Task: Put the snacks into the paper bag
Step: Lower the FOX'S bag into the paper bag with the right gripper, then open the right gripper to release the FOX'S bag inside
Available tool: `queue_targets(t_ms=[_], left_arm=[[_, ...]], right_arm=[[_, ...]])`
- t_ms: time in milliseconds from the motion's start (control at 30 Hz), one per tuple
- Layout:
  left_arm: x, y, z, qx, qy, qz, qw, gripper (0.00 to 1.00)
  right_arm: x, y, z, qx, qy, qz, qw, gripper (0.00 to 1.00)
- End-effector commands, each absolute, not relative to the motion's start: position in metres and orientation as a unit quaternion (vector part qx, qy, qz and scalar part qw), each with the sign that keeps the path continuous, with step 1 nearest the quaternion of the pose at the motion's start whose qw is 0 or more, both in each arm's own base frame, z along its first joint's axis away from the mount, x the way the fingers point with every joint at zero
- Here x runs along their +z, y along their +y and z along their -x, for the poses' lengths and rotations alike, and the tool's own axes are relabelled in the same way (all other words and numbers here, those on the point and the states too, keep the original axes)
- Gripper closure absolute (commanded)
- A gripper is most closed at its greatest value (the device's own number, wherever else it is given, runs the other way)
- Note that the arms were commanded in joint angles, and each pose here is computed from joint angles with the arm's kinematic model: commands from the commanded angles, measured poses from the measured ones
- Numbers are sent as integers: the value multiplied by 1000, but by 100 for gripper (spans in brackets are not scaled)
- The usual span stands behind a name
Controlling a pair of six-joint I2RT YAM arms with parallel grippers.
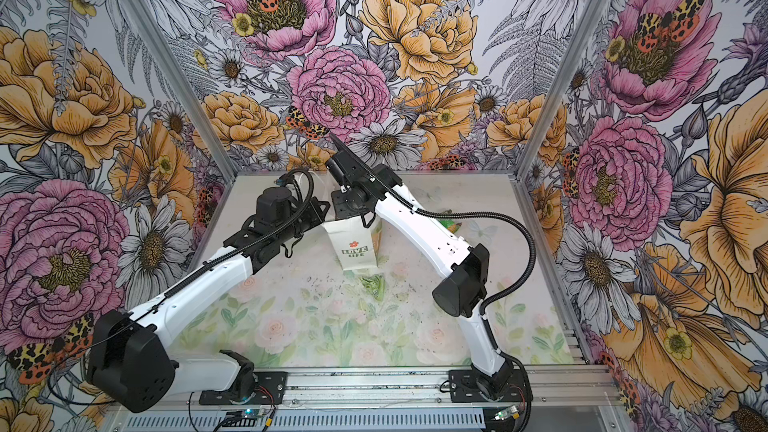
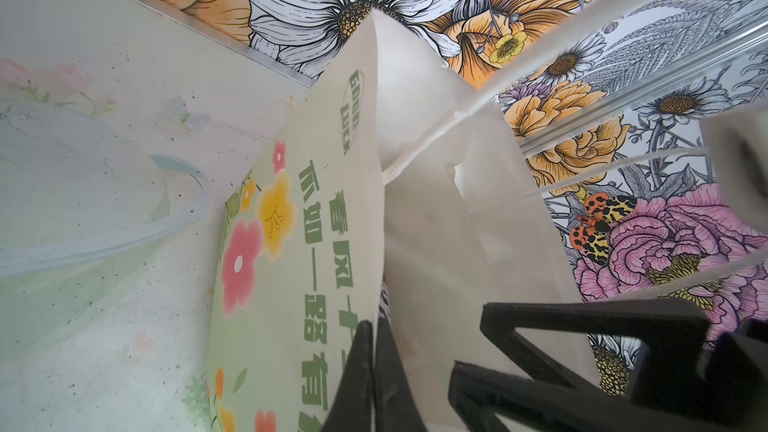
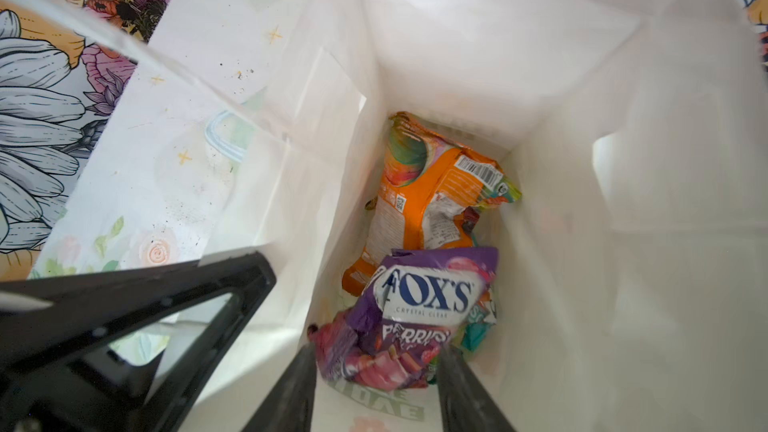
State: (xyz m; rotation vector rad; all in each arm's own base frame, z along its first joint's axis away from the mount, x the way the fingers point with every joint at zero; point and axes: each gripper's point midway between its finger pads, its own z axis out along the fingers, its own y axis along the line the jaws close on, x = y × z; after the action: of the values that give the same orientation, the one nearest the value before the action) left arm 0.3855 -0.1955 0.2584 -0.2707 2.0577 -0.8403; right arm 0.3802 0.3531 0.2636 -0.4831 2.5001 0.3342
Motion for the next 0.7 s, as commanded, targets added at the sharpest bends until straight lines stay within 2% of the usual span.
queue_targets(t_ms=[0, 667], left_arm=[[274, -193, -392, -341, 814, 110, 458, 100], [274, -186, -392, -339, 814, 112, 458, 100]], right_arm=[[281, 362, -377, 151, 922, 196, 297, 49], [342, 353, -346, 200, 886, 255, 332, 40]])
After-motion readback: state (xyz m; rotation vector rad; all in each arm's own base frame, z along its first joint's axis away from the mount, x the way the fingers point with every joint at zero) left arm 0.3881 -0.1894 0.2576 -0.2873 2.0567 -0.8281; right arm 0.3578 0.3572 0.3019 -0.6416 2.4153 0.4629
